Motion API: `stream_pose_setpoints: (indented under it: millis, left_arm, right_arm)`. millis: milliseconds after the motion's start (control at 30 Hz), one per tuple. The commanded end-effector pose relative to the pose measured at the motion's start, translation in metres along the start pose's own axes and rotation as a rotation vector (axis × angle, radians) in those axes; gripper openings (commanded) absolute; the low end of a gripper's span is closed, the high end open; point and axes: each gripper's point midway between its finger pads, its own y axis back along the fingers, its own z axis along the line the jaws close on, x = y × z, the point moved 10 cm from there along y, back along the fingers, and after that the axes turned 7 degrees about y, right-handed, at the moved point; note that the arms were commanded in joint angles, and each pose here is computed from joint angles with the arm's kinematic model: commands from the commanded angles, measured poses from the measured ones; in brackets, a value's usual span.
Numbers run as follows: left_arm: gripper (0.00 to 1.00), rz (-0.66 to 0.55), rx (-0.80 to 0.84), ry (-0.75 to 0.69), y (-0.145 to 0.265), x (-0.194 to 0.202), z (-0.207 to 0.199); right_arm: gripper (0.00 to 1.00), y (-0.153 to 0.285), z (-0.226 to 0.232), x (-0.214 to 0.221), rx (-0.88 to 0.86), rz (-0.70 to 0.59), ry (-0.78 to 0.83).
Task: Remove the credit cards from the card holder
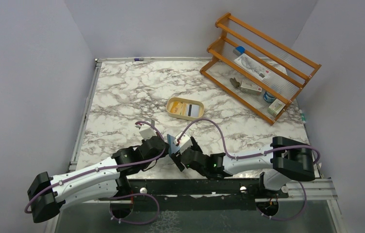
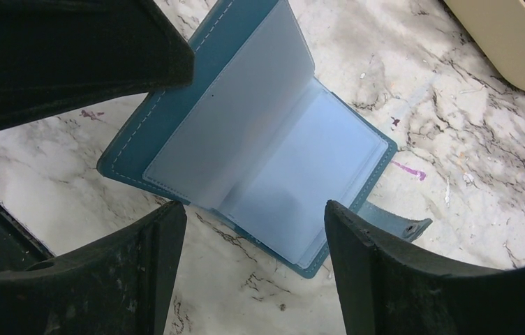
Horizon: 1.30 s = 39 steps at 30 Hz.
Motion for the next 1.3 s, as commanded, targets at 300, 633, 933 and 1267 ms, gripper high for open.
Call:
stream_pose_setpoints:
  millis: [300,633,933,1267]
  left_arm:
    - [0.00,-0.022,-0.031,0.041,0.001,-0.003,0.001]
    - [0.00,-0.020,-0.031,0.040,0.001,-0.003,0.001]
    - [0.00,-0.019,-0.031,0.042,0.001,-0.002,0.001]
    - [0.00,-0.023,-0.027,0.046,0.002,-0.003,0.003]
  right_arm:
    - [0.78,0.007,-0.005,-0.010,-0.098,-0.049,0.080]
    - [0.78,-0.004,-0.003,-0.011,-0.023,-0.054,0.067]
    - [0.78,-0.005,-0.011,-0.015,0.042,-0.088,0.066]
    - [0.78,-0.012,-0.014,-0.017,0.149,-0.060,0.038]
